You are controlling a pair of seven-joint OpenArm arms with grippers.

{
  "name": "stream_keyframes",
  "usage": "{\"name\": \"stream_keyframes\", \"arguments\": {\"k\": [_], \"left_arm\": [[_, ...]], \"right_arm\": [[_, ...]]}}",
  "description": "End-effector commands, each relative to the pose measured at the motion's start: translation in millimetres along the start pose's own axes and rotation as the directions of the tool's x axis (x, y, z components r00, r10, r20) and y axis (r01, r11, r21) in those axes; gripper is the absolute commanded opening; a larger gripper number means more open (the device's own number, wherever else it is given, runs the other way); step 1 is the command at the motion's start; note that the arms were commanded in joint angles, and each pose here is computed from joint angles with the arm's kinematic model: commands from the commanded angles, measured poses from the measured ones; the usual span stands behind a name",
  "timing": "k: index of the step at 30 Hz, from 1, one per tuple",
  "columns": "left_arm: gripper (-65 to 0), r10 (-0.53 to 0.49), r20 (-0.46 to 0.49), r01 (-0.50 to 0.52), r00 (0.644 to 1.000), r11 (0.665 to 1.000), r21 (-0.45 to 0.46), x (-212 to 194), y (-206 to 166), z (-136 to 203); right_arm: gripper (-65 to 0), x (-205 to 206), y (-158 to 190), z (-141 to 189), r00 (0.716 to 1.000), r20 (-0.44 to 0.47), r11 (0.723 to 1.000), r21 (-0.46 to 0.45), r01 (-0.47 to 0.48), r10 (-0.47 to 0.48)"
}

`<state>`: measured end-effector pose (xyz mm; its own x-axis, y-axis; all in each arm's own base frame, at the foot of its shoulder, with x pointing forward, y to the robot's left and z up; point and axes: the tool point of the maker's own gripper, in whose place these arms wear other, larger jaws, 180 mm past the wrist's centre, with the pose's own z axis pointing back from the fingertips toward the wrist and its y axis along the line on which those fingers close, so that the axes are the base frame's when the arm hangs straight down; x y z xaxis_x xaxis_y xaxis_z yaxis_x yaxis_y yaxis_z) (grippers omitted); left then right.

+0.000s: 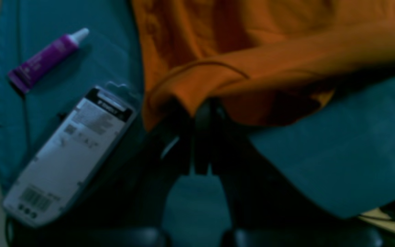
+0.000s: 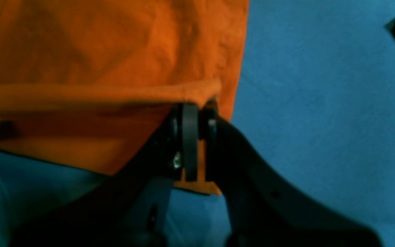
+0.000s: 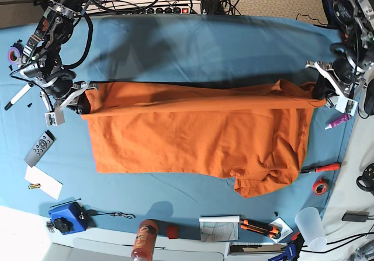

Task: Layout the t-shirt on the table in an organized manner, then fold the t-shirt properly
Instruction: 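Lower the held edge onto the shirt body with both grippers, folding it over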

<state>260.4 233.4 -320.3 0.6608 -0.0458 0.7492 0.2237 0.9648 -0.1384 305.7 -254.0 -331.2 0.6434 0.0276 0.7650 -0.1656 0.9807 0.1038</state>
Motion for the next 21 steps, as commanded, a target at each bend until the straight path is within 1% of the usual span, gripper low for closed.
{"name": "stream_keyframes", "arguments": {"k": [1, 3, 5, 7, 9, 10, 12, 15, 17, 21], "left_arm": [[-65.0, -0.014, 0.043, 0.014, 0.999, 1.000, -0.008, 14, 0, -1], [-65.0, -0.013, 0.032, 0.015, 0.999, 0.999, -0.035, 15, -5, -12], [-65.0, -0.045, 0.013, 0.045, 0.999, 0.998, -0.042, 17, -10, -23], [-65.0, -0.082, 0.020, 0.082, 0.996, 0.996, -0.017, 26, -12, -31], [-65.0, -0.118, 0.038, 0.117, 0.992, 0.993, 0.027, 36, -10, -37], [-65.0, -0.137, 0.036, 0.135, 0.990, 0.989, 0.051, 39, -9, -40], [-65.0, -0.177, 0.017, 0.176, 0.984, 0.982, 0.063, 42, -10, -48], [-65.0, -0.186, -0.016, 0.186, 0.982, 0.982, 0.029, 38, -16, -66], [-65.0, -0.195, -0.018, 0.195, 0.981, 0.980, 0.026, 40, -17, -77], [-65.0, -0.140, 0.003, 0.140, 0.990, 0.987, 0.077, 53, -6, -86]], "right_arm": [[-65.0, 19, -4, 4, 0.998, 0.058, 1.000, -0.009, -0.023, 0.024], [-65.0, 20, -4, 4, 0.998, 0.063, 1.000, -0.008, -0.023, 0.023], [-65.0, 20, -4, 4, 0.998, 0.065, 1.000, -0.008, -0.023, 0.023], [-65.0, 21, -4, 4, 0.997, 0.069, 1.000, -0.009, -0.023, 0.023], [-65.0, 23, -4, 4, 0.996, 0.084, 1.000, -0.011, -0.024, 0.025], [-65.0, 25, -5, 5, 0.995, 0.090, 0.999, -0.017, -0.028, 0.029], [-65.0, 29, -7, 5, 0.993, 0.109, 0.999, -0.030, -0.035, 0.038], [-65.0, 34, -10, 2, 0.991, 0.126, 0.999, -0.032, -0.030, 0.034], [-65.0, 37, -12, -4, 0.992, 0.128, 1.000, -0.026, -0.010, 0.013], [-65.0, 40, -19, -25, 0.991, 0.122, 0.998, 0.006, 0.060, -0.060]]}}
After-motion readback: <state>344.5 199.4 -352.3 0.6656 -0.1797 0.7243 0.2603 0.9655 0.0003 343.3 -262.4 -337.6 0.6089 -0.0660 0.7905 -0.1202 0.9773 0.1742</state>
